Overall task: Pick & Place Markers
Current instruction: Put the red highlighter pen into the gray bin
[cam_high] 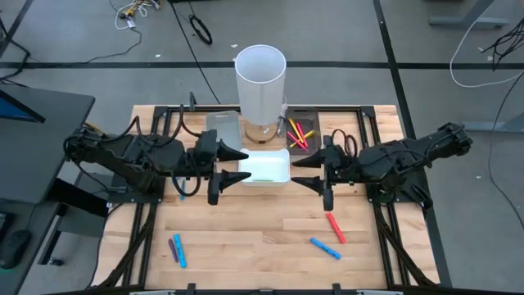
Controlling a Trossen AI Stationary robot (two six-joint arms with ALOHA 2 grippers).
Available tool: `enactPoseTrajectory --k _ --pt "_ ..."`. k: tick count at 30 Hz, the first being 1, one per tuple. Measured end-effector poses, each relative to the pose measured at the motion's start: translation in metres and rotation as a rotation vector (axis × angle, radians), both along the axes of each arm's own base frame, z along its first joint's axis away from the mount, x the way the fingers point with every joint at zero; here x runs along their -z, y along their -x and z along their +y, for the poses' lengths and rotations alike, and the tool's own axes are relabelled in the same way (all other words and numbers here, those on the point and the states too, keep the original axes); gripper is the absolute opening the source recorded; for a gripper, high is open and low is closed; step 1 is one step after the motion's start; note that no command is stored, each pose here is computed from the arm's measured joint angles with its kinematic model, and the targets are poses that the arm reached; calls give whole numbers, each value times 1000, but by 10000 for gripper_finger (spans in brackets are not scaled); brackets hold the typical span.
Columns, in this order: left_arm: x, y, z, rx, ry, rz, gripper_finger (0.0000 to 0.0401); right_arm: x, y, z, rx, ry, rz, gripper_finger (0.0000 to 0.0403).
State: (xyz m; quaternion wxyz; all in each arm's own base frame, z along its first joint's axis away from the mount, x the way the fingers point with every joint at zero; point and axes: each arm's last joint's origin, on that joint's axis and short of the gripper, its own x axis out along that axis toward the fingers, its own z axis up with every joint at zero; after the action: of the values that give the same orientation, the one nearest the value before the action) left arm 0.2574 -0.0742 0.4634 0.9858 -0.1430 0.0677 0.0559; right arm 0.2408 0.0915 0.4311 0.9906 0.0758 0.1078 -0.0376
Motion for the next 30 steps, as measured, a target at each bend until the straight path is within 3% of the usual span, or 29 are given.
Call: enactPoseTrajectory --k 8,15,21,30 --pt "0 0 0 -3 16 0 259 29 13 -1 126 -344 291 197" --pt "1 0 0 -7 33 2 259 48 31 5 232 -541 518 197" --pt "1 0 1 -31 47 -1 259 62 39 18 301 -621 680 194" --pt "1 0 1 -32 53 4 259 90 38 37 401 -634 961 184"
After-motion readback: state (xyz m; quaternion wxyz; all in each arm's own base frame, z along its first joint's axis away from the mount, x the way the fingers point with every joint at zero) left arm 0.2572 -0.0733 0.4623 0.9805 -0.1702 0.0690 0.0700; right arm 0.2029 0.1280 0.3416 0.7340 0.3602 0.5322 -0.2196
